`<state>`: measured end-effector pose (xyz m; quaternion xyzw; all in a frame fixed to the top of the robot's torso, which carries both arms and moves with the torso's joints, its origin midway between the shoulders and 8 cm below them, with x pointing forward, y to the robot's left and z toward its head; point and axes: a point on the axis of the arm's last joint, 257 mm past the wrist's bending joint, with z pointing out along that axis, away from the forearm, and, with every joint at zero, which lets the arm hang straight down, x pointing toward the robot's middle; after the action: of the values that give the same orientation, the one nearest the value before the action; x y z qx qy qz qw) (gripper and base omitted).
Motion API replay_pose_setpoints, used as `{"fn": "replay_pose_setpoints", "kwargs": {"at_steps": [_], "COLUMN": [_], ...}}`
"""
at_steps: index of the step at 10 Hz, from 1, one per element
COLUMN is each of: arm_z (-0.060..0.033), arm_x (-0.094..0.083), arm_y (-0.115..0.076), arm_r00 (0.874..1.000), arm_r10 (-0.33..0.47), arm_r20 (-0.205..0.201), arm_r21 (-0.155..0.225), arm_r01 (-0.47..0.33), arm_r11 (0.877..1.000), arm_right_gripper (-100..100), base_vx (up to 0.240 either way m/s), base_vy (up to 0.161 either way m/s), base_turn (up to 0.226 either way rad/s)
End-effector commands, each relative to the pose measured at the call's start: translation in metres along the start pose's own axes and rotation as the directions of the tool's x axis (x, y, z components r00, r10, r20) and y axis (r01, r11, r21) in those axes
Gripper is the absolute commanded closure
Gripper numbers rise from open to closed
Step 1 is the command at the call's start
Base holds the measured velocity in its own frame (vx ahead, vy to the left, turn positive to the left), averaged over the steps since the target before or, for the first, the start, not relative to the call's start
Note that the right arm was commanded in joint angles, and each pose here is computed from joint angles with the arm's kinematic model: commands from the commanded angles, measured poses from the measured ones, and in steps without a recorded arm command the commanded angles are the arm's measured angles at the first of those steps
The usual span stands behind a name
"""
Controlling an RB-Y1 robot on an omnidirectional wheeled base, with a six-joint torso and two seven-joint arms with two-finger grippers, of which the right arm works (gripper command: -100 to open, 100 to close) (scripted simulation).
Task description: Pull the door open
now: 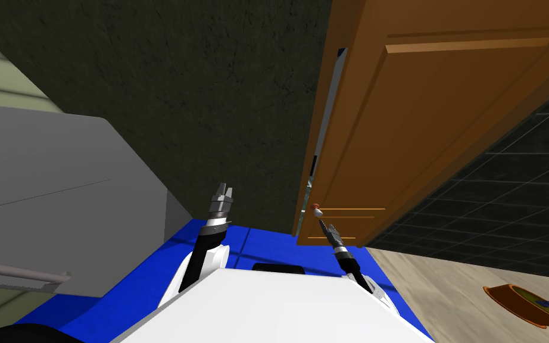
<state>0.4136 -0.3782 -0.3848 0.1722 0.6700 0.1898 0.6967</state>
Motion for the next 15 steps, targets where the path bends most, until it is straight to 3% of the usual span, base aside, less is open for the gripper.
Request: {"fn": "replay_pose_setpoints", "kwargs": {"at_steps": [1, 4, 7, 14, 15], "arm_z": [-0.0034, -0.0058, -0.0103, -0.0227, -0.0248], "arm_x": [-0.001, -0.002, -0.004, -0.007, -0.008], "arm_y": [-0.004, -0.007, -0.011, -0.023, -0.025], "arm_r00": [0.998, 0.991, 0.973, 0.895, 0.879], "arm_r10": [-0.068, -0.135, -0.229, -0.445, -0.475], "arm_r20": [-0.007, -0.011, -0.019, -0.039, -0.041], "arm_r21": [-0.003, -0.005, -0.011, -0.032, -0.036], "arm_r01": [0.068, 0.135, 0.229, 0.444, 0.474], "arm_r11": [0.998, 0.991, 0.973, 0.896, 0.88], "arm_right_gripper": [-100, -100, -100, -100, -100], "base_vx": [-0.021, -0.013, -0.019, -0.02, -0.02], "base_vy": [0.035, 0.021, 0.024, 0.026, 0.024], "base_turn": [-0.022, -0.01, -0.015, -0.016, -0.014]}}
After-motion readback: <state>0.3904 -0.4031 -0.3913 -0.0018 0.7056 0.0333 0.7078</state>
